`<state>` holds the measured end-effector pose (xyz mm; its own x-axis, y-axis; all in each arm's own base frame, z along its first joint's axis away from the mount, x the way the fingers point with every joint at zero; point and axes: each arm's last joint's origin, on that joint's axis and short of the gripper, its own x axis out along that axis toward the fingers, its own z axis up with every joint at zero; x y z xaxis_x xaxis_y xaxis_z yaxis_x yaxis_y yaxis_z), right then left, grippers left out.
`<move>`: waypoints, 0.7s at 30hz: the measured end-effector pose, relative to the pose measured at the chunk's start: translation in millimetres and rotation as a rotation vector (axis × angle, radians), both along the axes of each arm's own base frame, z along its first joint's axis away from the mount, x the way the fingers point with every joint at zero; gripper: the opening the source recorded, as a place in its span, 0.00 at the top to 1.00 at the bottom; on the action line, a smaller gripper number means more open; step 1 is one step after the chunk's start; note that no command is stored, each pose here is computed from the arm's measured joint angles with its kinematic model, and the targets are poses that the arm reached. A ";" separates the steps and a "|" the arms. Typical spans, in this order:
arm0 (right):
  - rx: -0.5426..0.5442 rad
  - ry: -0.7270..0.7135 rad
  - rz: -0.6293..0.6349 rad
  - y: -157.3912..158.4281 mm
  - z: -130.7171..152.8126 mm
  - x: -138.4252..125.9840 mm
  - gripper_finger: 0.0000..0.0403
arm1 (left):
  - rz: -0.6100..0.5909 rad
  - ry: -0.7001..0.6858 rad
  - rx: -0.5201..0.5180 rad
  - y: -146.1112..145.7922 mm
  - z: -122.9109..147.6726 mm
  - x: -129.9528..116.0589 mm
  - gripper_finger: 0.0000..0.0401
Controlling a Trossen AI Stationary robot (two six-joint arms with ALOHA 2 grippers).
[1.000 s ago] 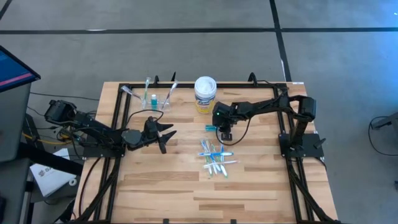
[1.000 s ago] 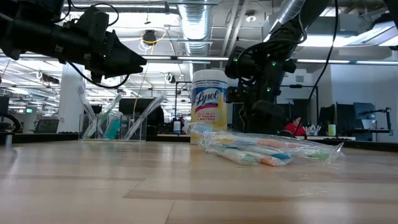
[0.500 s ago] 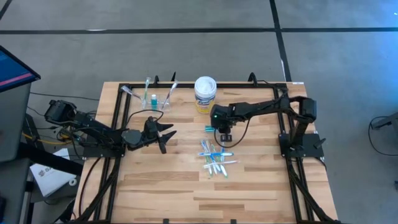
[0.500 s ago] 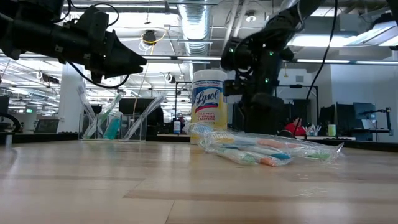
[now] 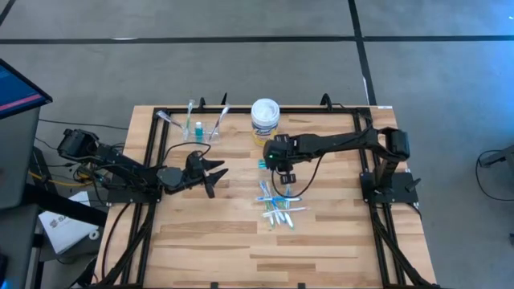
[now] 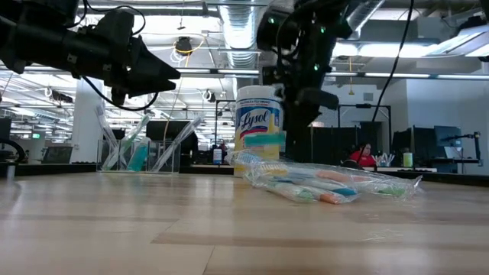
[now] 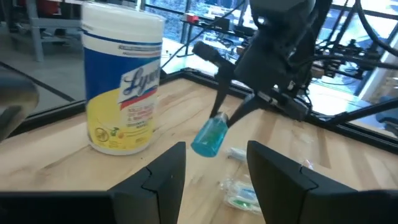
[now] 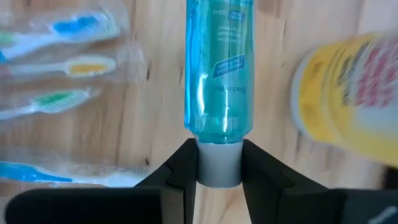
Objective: Pick & Place toothbrushing station
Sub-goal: Put the mouthwash into the transparent organizer
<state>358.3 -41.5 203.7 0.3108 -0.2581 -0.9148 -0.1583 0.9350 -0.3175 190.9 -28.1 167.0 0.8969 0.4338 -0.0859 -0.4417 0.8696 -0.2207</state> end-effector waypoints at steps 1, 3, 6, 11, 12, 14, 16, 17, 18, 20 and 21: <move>-0.018 -0.005 0.008 2.7 4.3 2.0 0.79 | -0.010 -0.001 -0.003 -0.3 0.0 0.1 0.59; -0.059 -0.011 0.032 8.8 13.3 5.8 0.79 | -0.022 -0.004 -0.013 -0.6 0.0 0.3 0.59; -0.116 -0.024 0.077 19.7 26.3 10.9 0.79 | -0.036 -0.018 -0.046 -1.1 0.0 0.5 0.59; -0.179 -0.066 0.185 42.9 44.4 18.6 0.79 | -0.081 -0.040 -0.108 -2.4 -0.1 1.0 0.59; -0.201 -0.074 0.200 47.9 47.6 19.6 0.79 | -0.095 -0.046 -0.126 -2.9 -0.1 1.2 0.59; -0.251 -0.085 0.233 58.1 53.1 21.1 0.79 | -0.128 -0.060 -0.167 -3.7 0.0 1.6 0.59; -0.292 -0.102 0.265 68.2 57.1 22.6 0.79 | -0.159 -0.071 -0.211 -4.2 0.1 2.0 0.59; -0.305 -0.112 0.283 73.2 58.9 23.3 0.79 | -0.171 -0.076 -0.226 -4.3 0.2 2.2 0.59; -0.311 -0.126 0.298 77.3 60.9 24.3 0.79 | -0.180 -0.084 -0.246 -4.4 0.4 2.3 0.59; -0.323 -0.158 0.333 85.5 64.2 26.4 0.79 | -0.189 -0.098 -0.286 -4.7 0.7 2.5 0.59; -0.331 -0.165 0.351 88.6 64.9 26.9 0.79 | -0.188 -0.107 -0.307 -4.8 0.8 2.5 0.59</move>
